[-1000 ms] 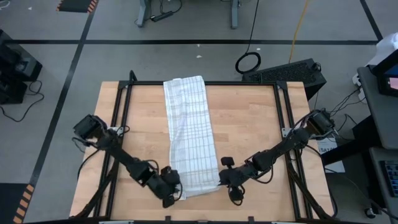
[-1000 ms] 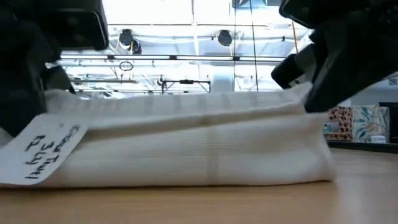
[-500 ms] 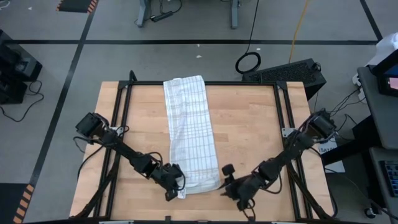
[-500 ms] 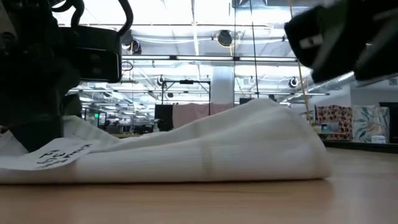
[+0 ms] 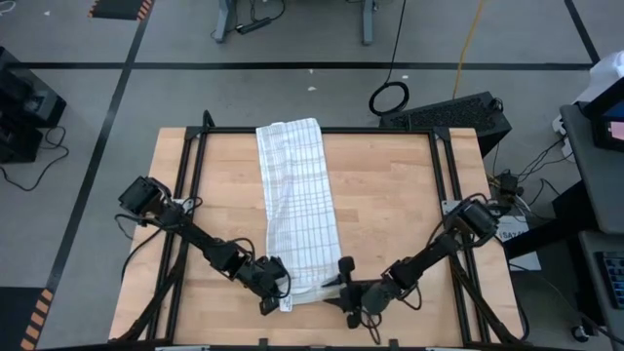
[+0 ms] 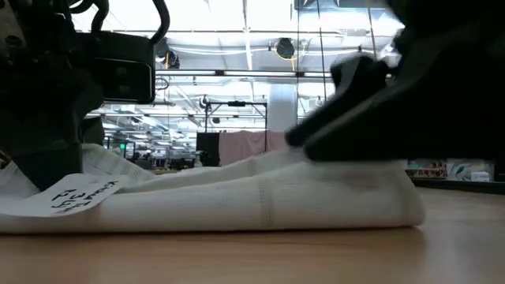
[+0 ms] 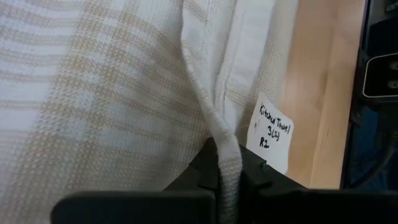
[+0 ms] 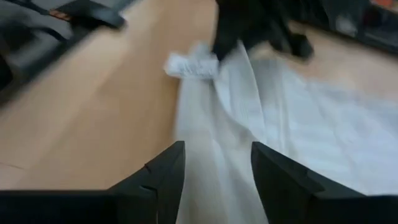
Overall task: Roll towel
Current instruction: Roll the white towel
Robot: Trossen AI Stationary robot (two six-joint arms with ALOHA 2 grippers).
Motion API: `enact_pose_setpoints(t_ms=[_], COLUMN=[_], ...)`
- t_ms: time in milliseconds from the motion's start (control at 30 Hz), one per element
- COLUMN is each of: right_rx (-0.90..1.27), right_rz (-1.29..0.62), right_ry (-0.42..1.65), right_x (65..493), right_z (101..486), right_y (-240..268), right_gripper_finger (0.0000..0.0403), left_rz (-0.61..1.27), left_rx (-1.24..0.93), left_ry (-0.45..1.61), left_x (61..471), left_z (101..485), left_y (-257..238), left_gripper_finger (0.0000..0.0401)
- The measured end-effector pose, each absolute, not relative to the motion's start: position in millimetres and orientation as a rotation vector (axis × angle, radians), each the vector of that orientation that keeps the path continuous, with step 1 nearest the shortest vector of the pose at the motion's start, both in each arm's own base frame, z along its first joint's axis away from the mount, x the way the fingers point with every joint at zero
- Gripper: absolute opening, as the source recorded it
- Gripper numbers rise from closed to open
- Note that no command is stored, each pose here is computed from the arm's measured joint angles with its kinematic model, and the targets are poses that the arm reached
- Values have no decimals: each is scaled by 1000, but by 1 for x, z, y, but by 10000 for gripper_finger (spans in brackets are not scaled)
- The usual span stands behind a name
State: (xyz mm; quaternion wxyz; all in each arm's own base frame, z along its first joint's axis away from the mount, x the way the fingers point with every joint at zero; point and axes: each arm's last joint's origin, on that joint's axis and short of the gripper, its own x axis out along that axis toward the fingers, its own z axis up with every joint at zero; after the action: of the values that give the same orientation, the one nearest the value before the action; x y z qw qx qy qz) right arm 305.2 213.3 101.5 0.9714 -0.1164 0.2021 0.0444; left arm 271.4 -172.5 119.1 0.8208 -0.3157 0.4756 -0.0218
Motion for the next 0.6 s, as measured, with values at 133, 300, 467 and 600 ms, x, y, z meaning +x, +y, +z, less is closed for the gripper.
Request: enact_pose_setpoints(t_ms=[133,300,467,600], right_rx=[-131,18,89,108], right_rz=[34,-4,-31,-31], right_ry=[490,517,536,540], right_x=[309,312,312,311], right_z=[81,65,60,60], right_y=[203,200,199,200], right_gripper_finger=[166,159,166,166], left_rz=[-46,-61,-113,-86], left_rx=[-671,-619,-574,-529], left_ry=[1011,996,1008,1052], left_x=[271,272,268,254], left_z=[119,119,129,152], left_y=[-173,-172,-171,-160], left_gripper_finger=[19,24,72,121])
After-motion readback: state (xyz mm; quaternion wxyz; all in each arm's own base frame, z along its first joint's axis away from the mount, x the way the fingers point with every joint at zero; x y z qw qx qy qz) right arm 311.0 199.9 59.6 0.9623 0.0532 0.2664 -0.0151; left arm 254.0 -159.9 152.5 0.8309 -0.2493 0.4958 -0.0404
